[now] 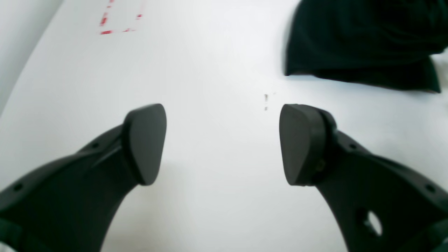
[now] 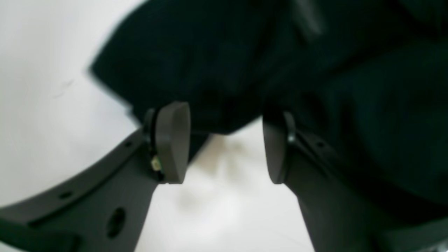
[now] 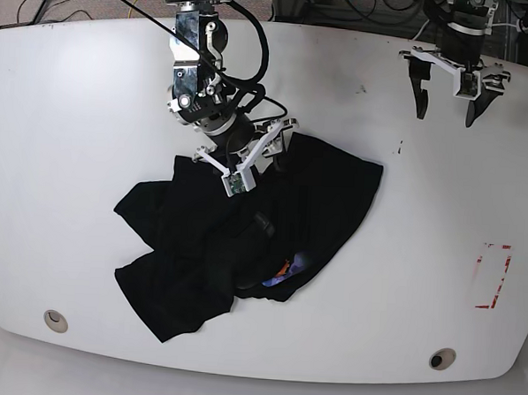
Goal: Layout the t-shirt on the table in an organized manner, then fold the t-shirt properly
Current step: 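Lower the right gripper onto the black t-shirt heap and grasp fabric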
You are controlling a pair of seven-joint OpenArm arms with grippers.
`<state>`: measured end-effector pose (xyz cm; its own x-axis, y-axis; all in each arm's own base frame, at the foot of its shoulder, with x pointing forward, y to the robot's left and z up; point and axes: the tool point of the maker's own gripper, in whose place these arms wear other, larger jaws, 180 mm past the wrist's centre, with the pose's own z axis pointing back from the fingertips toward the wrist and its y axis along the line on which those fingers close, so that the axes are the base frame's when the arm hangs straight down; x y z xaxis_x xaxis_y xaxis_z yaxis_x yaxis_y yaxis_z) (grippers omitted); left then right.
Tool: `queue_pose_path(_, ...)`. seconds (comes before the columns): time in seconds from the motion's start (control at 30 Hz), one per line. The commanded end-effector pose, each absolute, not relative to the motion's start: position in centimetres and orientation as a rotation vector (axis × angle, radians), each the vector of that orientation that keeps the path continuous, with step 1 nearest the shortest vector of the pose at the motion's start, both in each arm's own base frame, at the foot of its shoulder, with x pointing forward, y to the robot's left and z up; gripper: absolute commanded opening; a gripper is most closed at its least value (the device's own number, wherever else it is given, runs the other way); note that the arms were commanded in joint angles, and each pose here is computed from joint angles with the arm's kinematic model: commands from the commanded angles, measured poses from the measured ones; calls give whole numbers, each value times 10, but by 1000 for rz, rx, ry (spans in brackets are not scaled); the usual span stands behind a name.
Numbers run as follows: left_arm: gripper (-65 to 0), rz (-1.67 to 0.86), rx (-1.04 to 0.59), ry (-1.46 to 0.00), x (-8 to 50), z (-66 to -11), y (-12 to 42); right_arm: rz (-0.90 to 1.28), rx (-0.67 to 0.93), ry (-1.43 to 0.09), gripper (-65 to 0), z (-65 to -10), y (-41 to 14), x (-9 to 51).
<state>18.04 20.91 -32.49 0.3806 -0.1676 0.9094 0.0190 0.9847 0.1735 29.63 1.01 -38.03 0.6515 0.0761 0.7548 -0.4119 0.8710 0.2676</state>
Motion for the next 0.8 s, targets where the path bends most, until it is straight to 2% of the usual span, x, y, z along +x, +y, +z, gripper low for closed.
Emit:
queue_pose_path(0.0, -192, -129, 152, -1204, 181, -317, 210, 284, 495, -854, -325, -370, 21, 304)
queue_pose_path(0.47, -192, -128, 151, -1201, 181, -318, 210, 272, 512, -777, -325, -396, 26, 303)
queue_pose_path(0.77, -192, -128, 150, -1199, 181, -318, 209, 279, 518, -800, -325, -388, 29, 317)
